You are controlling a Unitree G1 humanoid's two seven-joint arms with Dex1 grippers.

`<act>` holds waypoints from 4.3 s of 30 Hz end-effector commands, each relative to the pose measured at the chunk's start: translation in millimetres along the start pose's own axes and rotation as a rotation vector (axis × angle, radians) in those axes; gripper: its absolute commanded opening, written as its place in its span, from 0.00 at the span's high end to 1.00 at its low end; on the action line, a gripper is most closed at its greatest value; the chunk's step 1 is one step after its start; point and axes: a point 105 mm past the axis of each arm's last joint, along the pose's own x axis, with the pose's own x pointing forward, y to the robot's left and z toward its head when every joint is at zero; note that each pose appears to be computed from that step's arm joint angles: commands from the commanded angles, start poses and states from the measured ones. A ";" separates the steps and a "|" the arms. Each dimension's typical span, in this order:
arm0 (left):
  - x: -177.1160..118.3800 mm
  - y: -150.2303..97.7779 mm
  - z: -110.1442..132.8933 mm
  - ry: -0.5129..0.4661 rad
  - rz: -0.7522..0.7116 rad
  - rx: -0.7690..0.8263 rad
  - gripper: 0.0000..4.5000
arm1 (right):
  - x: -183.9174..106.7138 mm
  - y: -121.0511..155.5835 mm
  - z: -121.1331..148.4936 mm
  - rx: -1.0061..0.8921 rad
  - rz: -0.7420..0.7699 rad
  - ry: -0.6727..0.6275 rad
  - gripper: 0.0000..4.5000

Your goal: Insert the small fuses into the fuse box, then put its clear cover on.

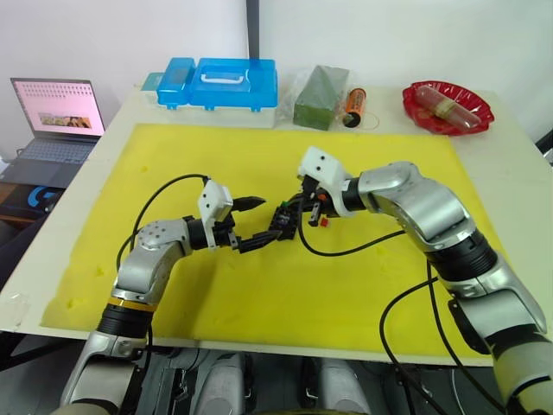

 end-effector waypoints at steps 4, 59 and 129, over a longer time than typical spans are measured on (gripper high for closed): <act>-0.5 6.6 12.0 -0.022 0.024 0.048 0.00 | -2.2 -3.2 8.6 -0.044 -0.018 -0.028 0.99; -2.6 2.1 13.1 -0.024 0.035 0.057 0.00 | 5.4 -7.4 -5.0 -0.001 -0.028 -0.017 0.99; -4.1 10.0 11.2 -0.012 0.054 0.065 0.00 | 10.0 -3.0 -9.2 0.024 -0.001 -0.011 0.99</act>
